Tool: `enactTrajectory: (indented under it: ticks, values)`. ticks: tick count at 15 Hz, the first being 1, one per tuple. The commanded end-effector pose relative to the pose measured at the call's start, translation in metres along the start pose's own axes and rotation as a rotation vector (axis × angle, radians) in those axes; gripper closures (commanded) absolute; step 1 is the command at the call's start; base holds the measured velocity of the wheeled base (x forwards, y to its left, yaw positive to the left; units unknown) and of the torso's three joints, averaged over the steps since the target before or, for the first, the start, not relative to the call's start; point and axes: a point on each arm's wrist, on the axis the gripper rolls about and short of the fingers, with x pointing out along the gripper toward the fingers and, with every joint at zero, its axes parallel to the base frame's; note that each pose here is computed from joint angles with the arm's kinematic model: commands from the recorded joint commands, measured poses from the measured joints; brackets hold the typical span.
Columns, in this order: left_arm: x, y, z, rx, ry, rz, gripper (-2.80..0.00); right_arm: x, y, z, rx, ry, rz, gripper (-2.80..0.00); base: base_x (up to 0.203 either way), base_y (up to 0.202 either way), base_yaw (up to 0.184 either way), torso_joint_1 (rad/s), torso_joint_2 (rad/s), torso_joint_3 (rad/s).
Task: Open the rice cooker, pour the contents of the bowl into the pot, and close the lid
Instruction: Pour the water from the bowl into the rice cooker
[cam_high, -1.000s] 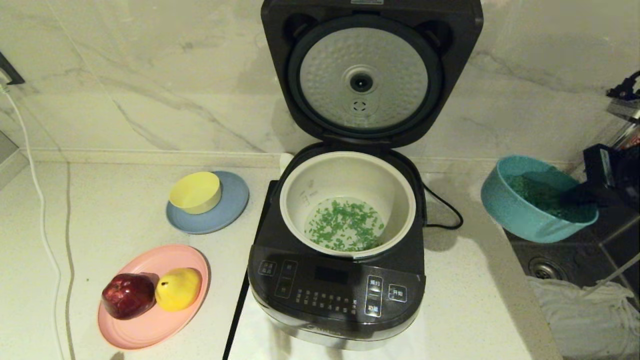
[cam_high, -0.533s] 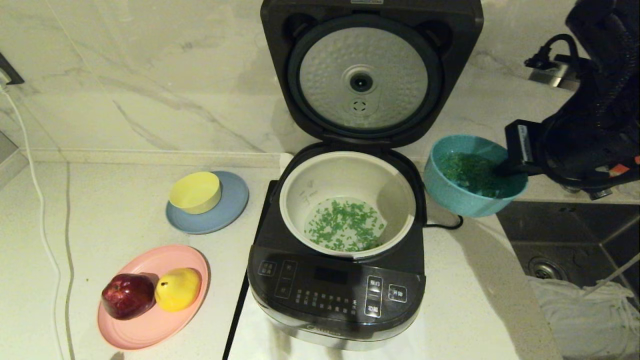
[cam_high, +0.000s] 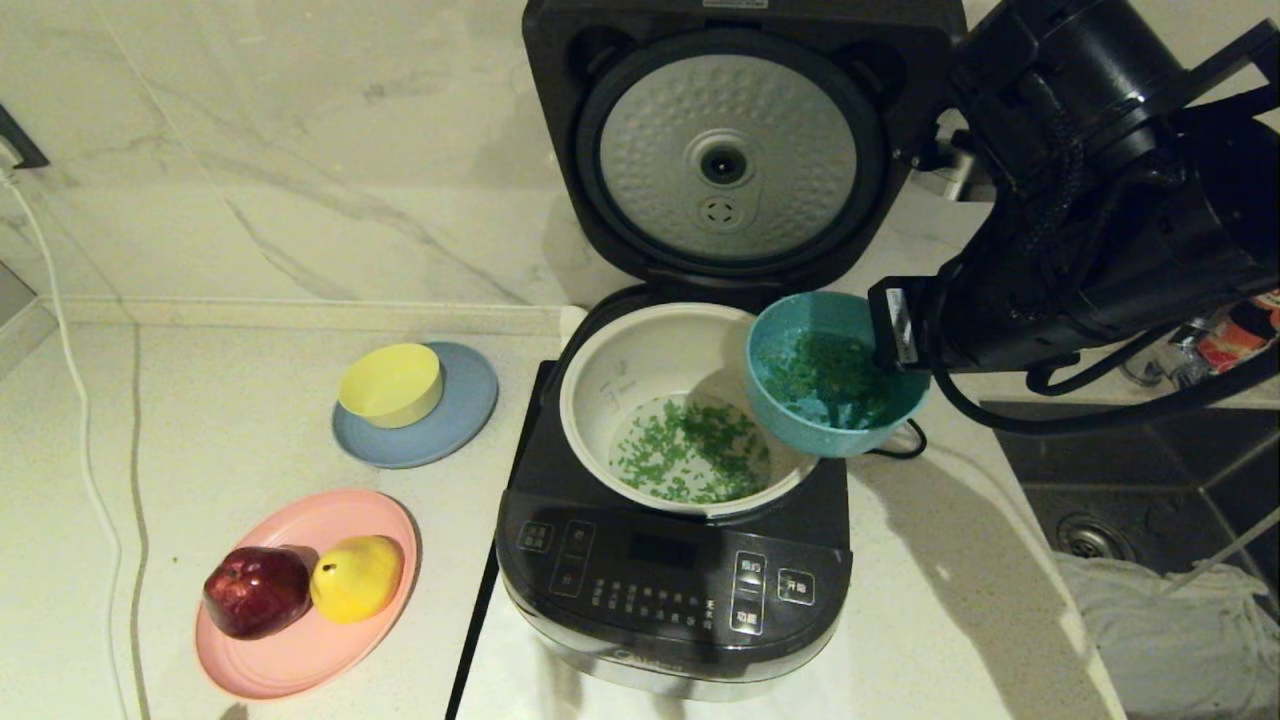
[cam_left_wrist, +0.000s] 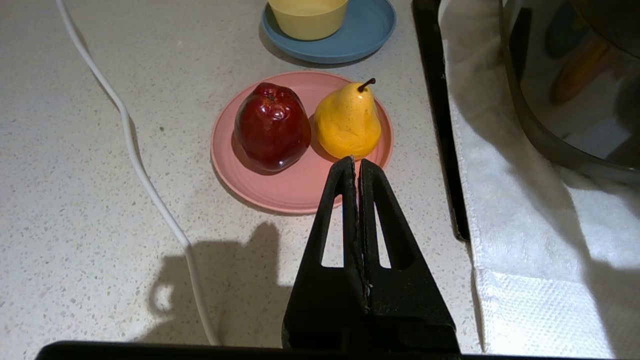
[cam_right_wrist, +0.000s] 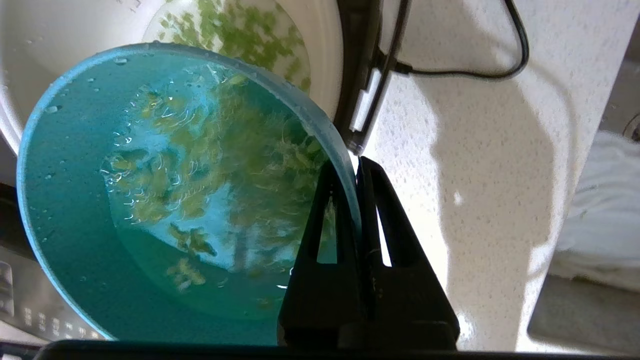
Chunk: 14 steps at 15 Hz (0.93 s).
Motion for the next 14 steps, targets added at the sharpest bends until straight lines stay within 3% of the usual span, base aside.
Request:
enactTrajectory:
  ticks: [1, 5, 14]
  values:
    - [0.001, 0.0, -0.003, 0.001, 0.008, 0.0, 0.0, 0.001, 0.011, -0.006, -0.029, 0.002, -0.007, 0.0, 0.0, 0.0, 0.0, 0.0, 0.0, 0.0]
    - [0.001, 0.0, -0.003, 0.001, 0.008, 0.0, 0.0, 0.001, 0.026, -0.012, -0.065, -0.036, -0.051, 0.0, 0.0, 0.0, 0.0, 0.0, 0.0, 0.0]
    - [0.001, 0.0, -0.003, -0.001, 0.008, 0.0, 0.0, 0.035, 0.048, -0.019, -0.119, -0.147, -0.299, 0.0, 0.0, 0.0, 0.0, 0.0, 0.0, 0.0]
